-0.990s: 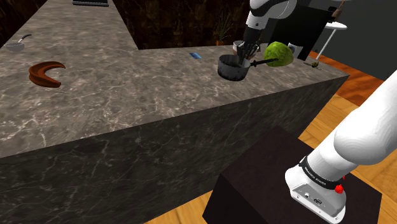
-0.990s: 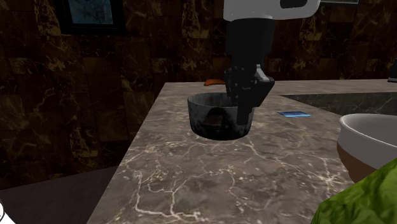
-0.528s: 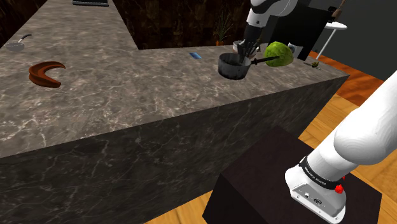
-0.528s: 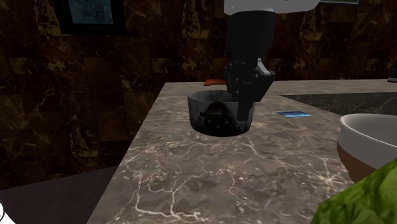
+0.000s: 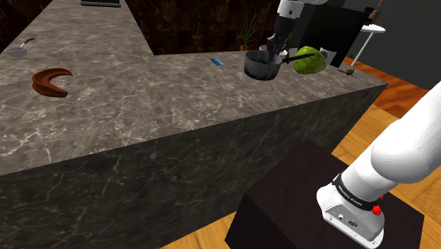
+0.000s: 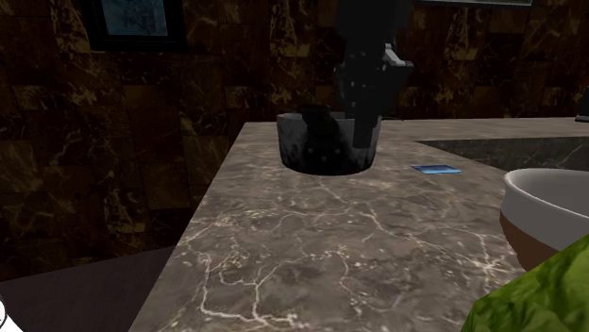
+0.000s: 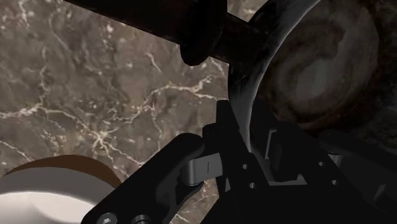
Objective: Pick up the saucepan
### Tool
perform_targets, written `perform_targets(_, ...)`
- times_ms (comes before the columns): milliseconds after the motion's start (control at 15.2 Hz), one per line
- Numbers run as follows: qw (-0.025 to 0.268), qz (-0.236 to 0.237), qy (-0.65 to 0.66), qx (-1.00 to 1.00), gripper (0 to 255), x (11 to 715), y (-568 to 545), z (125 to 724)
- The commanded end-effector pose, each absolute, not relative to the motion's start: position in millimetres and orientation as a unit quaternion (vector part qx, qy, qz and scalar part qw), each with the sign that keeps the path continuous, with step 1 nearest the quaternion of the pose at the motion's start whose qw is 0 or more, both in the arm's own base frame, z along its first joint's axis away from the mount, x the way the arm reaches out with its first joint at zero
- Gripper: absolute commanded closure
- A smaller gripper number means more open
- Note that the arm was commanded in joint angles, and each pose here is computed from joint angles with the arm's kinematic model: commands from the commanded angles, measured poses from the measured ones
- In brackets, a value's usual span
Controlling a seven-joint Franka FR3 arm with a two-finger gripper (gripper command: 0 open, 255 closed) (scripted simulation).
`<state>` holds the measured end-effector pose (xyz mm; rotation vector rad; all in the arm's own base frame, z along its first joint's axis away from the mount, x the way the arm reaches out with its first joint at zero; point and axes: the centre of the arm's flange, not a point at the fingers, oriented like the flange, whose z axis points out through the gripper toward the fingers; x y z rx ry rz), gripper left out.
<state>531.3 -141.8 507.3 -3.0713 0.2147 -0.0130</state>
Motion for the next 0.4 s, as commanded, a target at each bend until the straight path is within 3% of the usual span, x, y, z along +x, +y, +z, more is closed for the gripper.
perform_targets(0,0.031,-0.004,0.070,-0.997,255,531.5,-142.6,519.8)
perform_targets(330,0.031,-0.004,0.070,-0.997,255,531.5,-142.6,536.5)
